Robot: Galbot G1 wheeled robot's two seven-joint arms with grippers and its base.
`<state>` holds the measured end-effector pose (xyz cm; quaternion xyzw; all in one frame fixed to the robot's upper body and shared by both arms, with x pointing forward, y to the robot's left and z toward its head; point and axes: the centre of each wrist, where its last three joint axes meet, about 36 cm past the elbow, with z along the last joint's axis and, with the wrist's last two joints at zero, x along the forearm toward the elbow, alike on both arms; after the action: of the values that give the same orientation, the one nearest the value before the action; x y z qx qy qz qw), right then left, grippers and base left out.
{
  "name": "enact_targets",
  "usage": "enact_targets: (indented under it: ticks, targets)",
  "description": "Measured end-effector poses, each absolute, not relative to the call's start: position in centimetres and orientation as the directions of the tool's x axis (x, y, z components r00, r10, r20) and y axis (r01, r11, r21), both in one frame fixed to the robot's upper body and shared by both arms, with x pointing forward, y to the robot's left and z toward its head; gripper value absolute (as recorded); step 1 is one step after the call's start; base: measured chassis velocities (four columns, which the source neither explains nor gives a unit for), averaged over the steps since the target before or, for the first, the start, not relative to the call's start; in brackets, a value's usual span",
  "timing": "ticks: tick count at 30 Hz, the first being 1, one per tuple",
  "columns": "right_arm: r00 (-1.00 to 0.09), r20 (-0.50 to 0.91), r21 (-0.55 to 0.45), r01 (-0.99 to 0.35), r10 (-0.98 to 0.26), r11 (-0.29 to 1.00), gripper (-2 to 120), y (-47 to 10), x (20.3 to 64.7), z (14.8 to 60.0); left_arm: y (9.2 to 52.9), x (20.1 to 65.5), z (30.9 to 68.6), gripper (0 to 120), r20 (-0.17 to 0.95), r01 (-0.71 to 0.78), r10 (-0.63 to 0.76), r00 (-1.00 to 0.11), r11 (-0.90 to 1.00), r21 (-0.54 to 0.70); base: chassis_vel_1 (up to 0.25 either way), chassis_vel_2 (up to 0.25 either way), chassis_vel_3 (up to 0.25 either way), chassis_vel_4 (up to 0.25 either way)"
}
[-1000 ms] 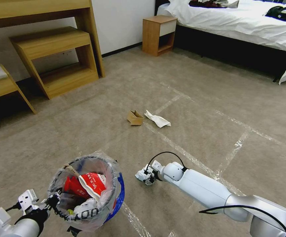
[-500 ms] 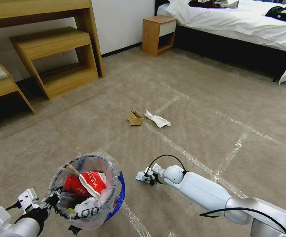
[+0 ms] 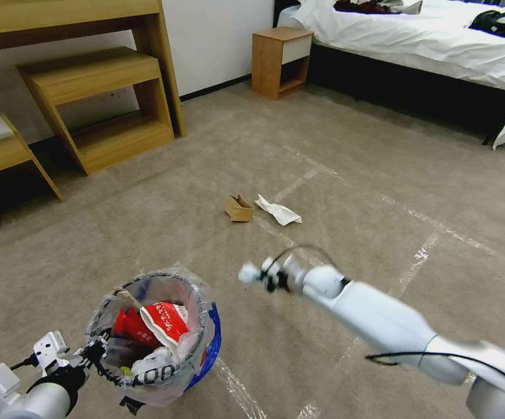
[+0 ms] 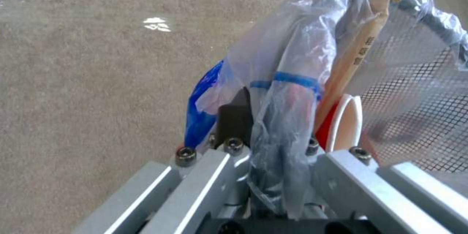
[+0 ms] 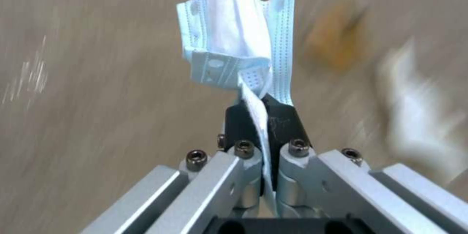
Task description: Pick up the trash bin and place the garbage on the floor into it.
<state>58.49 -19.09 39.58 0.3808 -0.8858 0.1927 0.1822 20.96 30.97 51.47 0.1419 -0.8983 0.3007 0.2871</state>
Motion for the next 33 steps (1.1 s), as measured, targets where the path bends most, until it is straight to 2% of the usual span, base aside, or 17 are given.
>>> enact_targets:
  ticks: [2,3,4,5,7,9,11,12,14,16,18,20,22,26,33]
  targets:
    - [-0.654,0.441,-0.212,-0.741,-0.615,0.637,0,-19.3,58.7,40.2,31.0,21.0,51.5,0,0.601,-0.427,-0.082,-0.795,0.779,-0.459,0.0,0.0,0.0,0.0]
    - [-0.684,0.255,-0.244,-0.73,-0.684,0.638,0,-20.0,59.8,42.8,31.0,21.0,51.5,0,0.599,-0.426,-0.082,-0.796,0.779,-0.459,0.0,0.0,0.0,0.0]
    - [-0.673,0.111,-0.235,-0.733,-0.732,0.638,0,-20.1,60.3,44.4,31.1,21.0,51.5,0,0.597,-0.425,-0.081,-0.798,0.778,-0.462,0.0,0.0,0.0,0.0]
    - [-0.673,0.111,-0.235,-0.733,-0.732,0.638,0,-20.1,60.3,44.4,31.1,21.0,51.5,0,0.597,-0.425,-0.081,-0.798,0.778,-0.462,0.0,0.0,0.0,0.0]
    - [-0.619,-0.109,-0.164,-0.761,-0.778,0.628,0,-19.4,60.2,46.8,31.2,21.2,51.5,0,0.594,-0.423,-0.077,-0.801,0.775,-0.469,0.0,0.0,0.0,0.0]
    - [-0.601,-0.151,-0.145,-0.772,-0.785,0.619,0,-19.3,60.1,47.4,31.2,21.3,51.5,0,0.592,-0.421,-0.075,-0.802,0.774,-0.473,0.0,0.0,0.0,0.0]
    - [-0.479,-0.285,-0.097,-0.848,-0.83,0.522,0,-18.2,58.6,49.2,31.1,21.6,51.4,0,0.585,-0.414,-0.063,-0.808,0.767,-0.49,0.0,0.0,0.0,0.0]
    - [-0.479,-0.285,-0.097,-0.848,-0.83,0.522,0,-18.2,58.6,49.2,31.1,21.6,51.4,0,0.585,-0.414,-0.063,-0.808,0.767,-0.49,0.0,0.0,0.0,0.0]
    - [-0.326,-0.341,-0.082,-0.924,-0.882,0.373,0,-16.8,56.2,50.2,31.1,21.8,51.3,0,0.581,-0.412,-0.058,-0.812,0.763,-0.498,0.0,0.0,0.0,0.0]
    - [-0.289,-0.348,-0.081,-0.938,-0.892,0.336,0,-16.4,55.6,50.3,31.1,21.9,51.2,0,0.581,-0.411,-0.057,-0.812,0.763,-0.499,0.0,0.0,0.0,0.0]
    - [-0.177,-0.356,-0.087,-0.971,-0.918,0.221,0,-15.1,53.6,50.0,31.1,22.0,51.1,0,0.58,-0.41,-0.054,-0.813,0.761,-0.503,0.0,0.0,0.0,0.0]
    - [-0.153,-0.354,-0.09,-0.976,-0.923,0.197,0,-14.9,53.2,49.9,31.1,22.0,51.1,0,0.579,-0.41,-0.054,-0.813,0.76,-0.504,0.0,0.0,0.0,0.0]
    - [-0.071,-0.324,-0.1,-0.989,-0.943,0.109,0,-13.9,51.7,48.6,31.1,22.1,51.1,0,0.576,-0.407,-0.051,-0.816,0.758,-0.509,0.0,0.0,0.0,0.0]
    - [-0.007,-0.279,-0.11,-0.993,-0.96,0.039,0,-13.7,50.8,47.2,31.3,22.3,51.0,0,0.574,-0.407,-0.05,-0.817,0.755,-0.514,0.0,0.0,0.0,0.0]
    - [0.037,-0.23,-0.106,-0.994,-0.972,-0.013,0,-13.7,50.2,45.6,31.1,22.7,50.8,0,0.569,-0.403,-0.044,-0.821,0.751,-0.524,0.0,0.0,0.0,0.0]
